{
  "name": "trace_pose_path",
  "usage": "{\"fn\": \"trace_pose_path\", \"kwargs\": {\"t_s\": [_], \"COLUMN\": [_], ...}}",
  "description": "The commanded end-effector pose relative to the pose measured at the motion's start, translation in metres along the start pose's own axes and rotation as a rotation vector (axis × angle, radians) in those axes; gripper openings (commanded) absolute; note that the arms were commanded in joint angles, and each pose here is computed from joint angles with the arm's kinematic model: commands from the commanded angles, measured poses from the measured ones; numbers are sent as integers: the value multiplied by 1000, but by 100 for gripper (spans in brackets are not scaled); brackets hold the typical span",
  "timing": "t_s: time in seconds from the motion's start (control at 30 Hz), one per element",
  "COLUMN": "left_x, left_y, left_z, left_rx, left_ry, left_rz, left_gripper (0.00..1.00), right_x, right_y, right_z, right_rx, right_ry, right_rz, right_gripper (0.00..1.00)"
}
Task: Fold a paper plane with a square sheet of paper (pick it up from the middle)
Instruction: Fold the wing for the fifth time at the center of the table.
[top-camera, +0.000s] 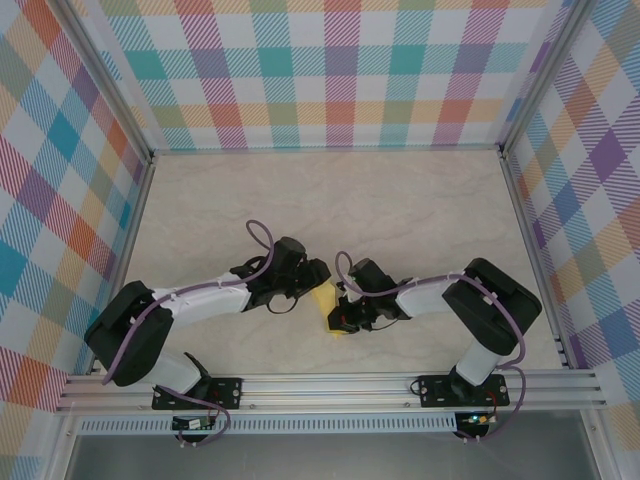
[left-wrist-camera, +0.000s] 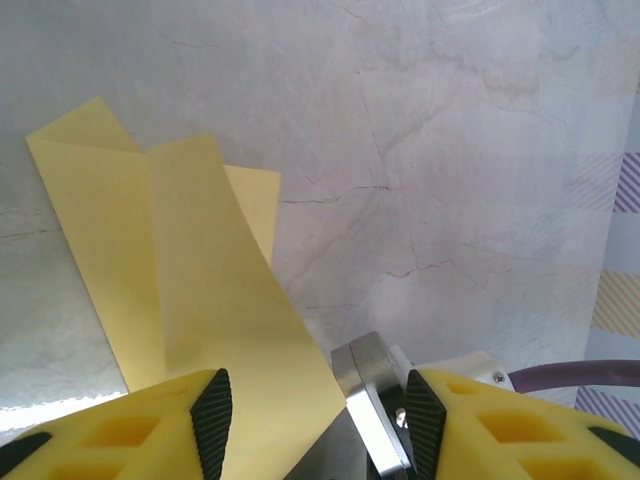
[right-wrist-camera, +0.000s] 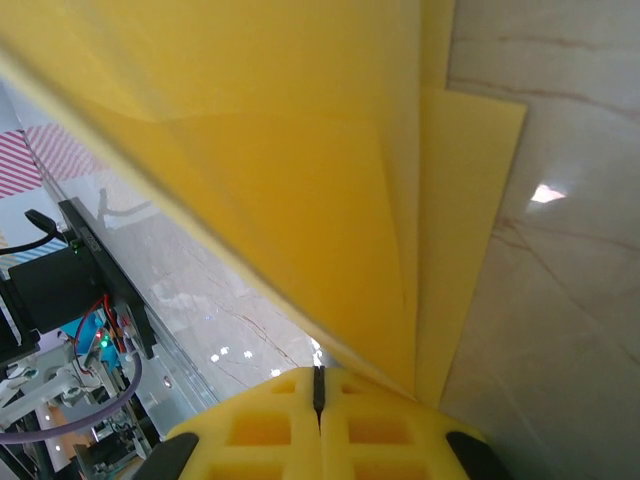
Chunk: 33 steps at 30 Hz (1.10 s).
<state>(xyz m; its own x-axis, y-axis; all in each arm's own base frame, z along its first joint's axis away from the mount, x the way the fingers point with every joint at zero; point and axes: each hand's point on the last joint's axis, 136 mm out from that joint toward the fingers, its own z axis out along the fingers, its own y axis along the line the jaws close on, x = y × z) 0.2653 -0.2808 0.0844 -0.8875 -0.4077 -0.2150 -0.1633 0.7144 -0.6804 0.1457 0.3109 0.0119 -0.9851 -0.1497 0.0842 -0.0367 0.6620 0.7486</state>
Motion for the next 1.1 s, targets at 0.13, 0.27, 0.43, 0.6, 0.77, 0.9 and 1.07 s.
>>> {"fn": "trace_pose_path", "kwargs": {"t_s": [0.13,0.27,0.43,0.6,0.77,0.9,1.07], "left_x": [1,4,7,14,14,12,16], "left_y": [-2,-6,-11,-3,11,35,55], "left_z": [-11,-3,7,22,34,36,41], "left_rx": [48,84,103,91,44,-51,-114], "left_ry": [-25,-8,20,55,50,25,33], "left_rz": [1,3,-3,-18,-25,-39,-30], "left_gripper": [42,38,37,36,36,36,37], "right_x": [21,20,21,20,20,19,13], "right_y": [-55,-55,-57,-57,-55,-50,-33], "right_z": [13,13,13,13,12,11,7], "right_rx": [194,197,201,200,194,179,137], "right_ry": [44,45,43,38,35,33,17], "right_rz": [76,78,83,86,76,62,32], "right_gripper": [0,0,0,0,0,1,2]}}
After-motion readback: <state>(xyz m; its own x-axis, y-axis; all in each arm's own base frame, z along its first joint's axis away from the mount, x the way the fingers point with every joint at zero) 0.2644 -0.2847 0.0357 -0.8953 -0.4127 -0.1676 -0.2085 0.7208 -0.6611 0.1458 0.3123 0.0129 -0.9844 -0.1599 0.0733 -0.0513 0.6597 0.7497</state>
